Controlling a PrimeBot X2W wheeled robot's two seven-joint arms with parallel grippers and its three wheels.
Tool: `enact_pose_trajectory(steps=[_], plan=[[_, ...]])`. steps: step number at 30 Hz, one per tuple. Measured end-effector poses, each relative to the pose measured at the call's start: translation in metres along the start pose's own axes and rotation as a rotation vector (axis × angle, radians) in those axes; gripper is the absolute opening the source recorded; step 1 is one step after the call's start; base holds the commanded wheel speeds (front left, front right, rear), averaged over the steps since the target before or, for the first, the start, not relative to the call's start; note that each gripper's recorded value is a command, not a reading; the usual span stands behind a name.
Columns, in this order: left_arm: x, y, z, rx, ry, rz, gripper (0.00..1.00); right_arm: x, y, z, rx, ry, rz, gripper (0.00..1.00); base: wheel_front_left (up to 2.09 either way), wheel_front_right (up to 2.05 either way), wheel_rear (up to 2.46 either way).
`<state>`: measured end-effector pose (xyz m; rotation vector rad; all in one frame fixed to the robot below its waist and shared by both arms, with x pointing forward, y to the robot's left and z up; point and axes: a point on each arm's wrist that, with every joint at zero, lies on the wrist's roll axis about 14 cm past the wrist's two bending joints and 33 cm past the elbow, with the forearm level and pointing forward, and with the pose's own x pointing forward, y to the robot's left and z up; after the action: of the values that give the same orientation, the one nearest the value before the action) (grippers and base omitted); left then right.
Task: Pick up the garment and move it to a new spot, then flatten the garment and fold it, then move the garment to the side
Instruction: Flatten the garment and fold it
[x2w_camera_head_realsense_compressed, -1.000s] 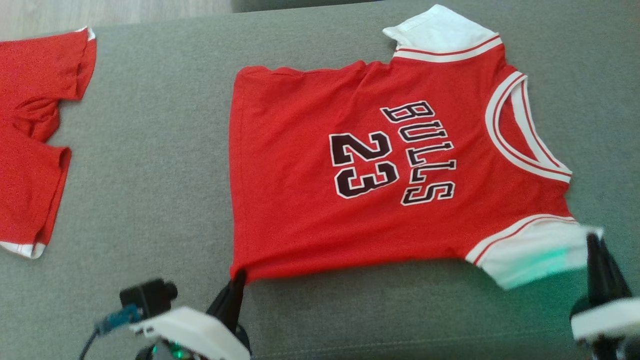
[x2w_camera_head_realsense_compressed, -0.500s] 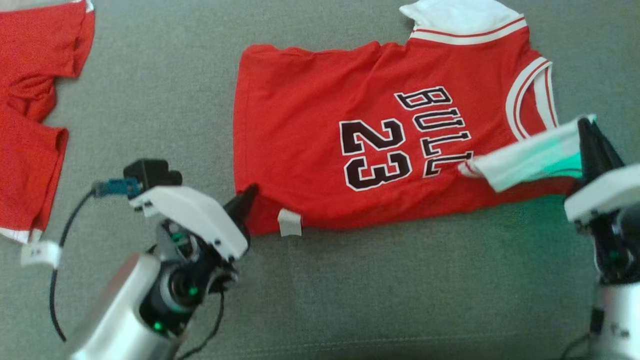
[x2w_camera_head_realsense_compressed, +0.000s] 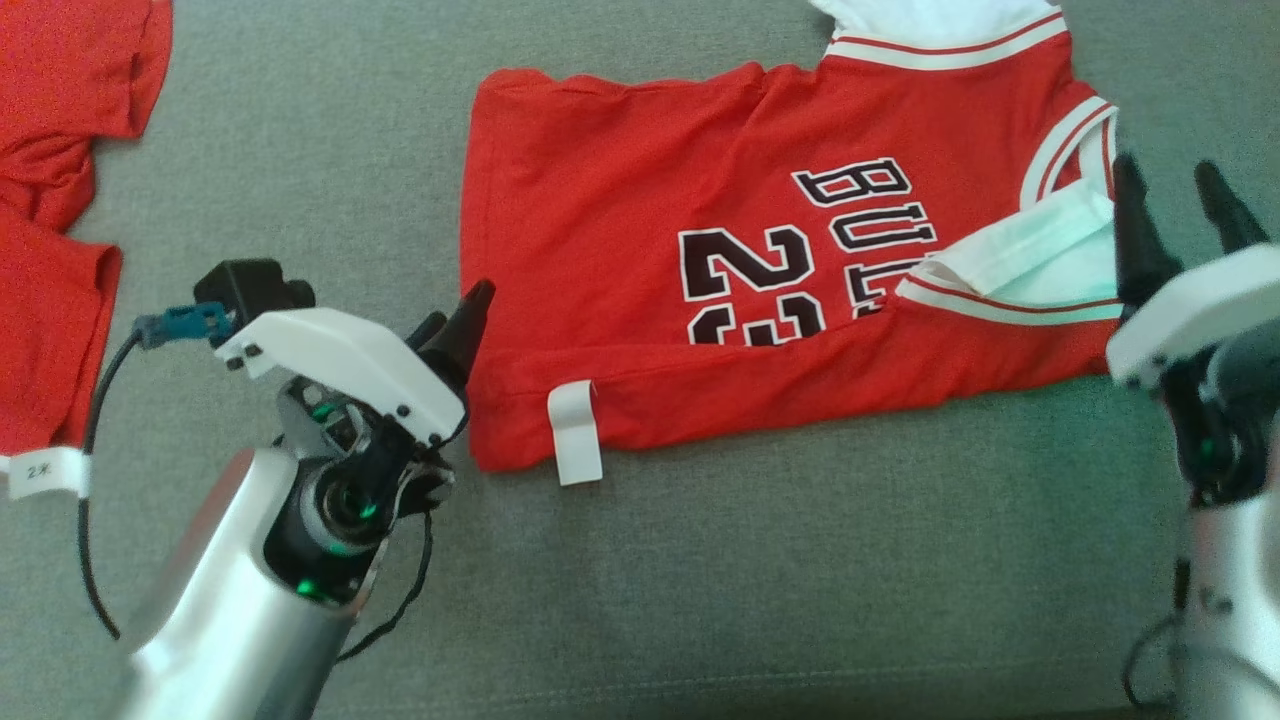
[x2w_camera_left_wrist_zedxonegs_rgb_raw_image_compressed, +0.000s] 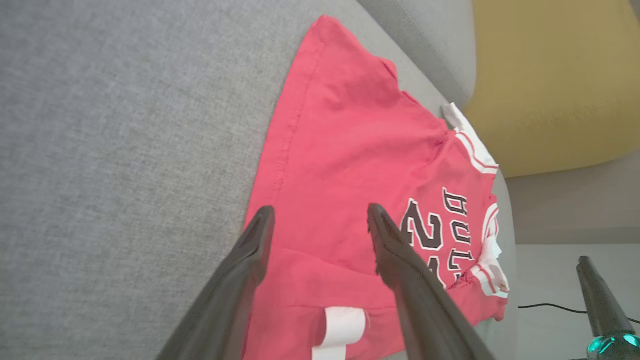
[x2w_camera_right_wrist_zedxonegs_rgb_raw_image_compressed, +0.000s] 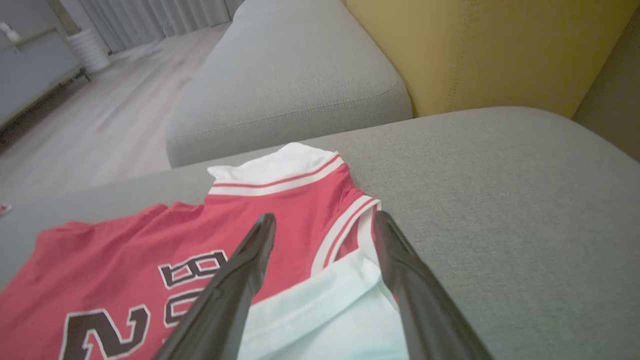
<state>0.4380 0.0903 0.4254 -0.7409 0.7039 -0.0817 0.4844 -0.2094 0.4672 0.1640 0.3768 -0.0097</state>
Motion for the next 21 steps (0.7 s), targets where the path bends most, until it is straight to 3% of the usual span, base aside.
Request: enact_pose_trajectory(steps=[4,7,11,21], plan=[[-0.009,-0.004,-0.007,0.077,-0.005,-0.038,1.0,-0.021,-0.014,-0.033,-0.127,0.113,-0.012,1.0,0.0,0.0,0.0],[-0.017,0.019,-0.036,0.165,0.064,0.008,1.0,-0.037,-0.031,-0.061,-0.184,0.227,-0.039,1.0,0.0,0.0,0.0],[-0.021,0.04,-0.059,0.185,0.128,0.055,1.0,-0.039,-0.055,-0.067,-0.272,0.281,-0.089,1.0,0.0,0.0,0.0],[-0.004,0.051,-0.049,0.24,0.117,0.073,1.0,-0.025,-0.063,-0.104,-0.251,0.471,-0.088,1.0,0.0,0.0,0.0]])
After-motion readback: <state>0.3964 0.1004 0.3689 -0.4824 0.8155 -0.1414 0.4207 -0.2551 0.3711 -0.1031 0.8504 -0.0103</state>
